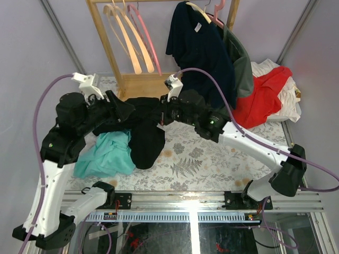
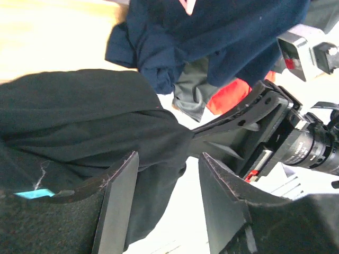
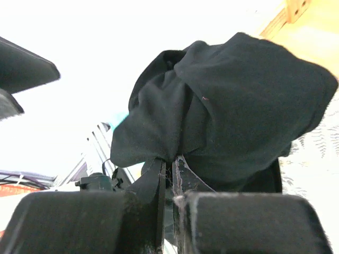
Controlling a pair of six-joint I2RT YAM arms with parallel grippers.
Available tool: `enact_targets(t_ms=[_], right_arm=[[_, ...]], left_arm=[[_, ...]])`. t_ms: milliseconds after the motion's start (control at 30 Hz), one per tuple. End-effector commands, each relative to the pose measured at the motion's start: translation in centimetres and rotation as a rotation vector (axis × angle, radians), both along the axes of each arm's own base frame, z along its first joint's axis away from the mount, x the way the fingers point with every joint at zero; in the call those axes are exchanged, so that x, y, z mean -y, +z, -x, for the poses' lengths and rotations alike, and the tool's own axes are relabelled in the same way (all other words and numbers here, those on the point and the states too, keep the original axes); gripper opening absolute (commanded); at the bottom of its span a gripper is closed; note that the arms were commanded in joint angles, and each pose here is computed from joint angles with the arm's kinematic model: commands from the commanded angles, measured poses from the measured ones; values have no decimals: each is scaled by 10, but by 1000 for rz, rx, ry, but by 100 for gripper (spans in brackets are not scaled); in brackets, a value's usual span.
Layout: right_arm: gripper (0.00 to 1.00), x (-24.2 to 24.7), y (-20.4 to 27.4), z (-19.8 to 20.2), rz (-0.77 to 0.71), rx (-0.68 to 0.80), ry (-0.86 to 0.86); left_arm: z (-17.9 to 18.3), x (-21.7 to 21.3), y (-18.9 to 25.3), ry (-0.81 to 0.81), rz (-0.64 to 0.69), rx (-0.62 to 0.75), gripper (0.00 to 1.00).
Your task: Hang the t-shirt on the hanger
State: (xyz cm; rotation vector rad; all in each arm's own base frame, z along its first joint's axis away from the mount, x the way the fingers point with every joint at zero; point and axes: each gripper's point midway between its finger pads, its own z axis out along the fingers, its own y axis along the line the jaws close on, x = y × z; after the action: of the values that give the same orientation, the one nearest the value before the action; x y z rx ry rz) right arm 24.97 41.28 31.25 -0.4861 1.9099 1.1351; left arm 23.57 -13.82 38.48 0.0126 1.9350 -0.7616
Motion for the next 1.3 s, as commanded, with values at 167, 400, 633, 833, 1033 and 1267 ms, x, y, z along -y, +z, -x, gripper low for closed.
enact_targets(t_ms=[167,400,633,833,1033,1267], right_arm=[[0,15,121,-12,-152,261,-76],[0,6,174,-23,-209,330,-72],[0,19,221,-13,-305,390,-74],[0,54,262,12,-378,466,-86],[0,122,304,43,-435,593,-183],[0,183,326,52,-393,707,-343]], left_arm=[[21,-37,-26,151,-113,-105,46],[46,-44,-73,169,-119,-225,44],[58,-48,-120,199,-125,-334,44],[56,-51,-133,227,-126,-349,44],[50,-54,-139,251,-141,-351,44],[43,-55,-146,267,-150,-365,44]])
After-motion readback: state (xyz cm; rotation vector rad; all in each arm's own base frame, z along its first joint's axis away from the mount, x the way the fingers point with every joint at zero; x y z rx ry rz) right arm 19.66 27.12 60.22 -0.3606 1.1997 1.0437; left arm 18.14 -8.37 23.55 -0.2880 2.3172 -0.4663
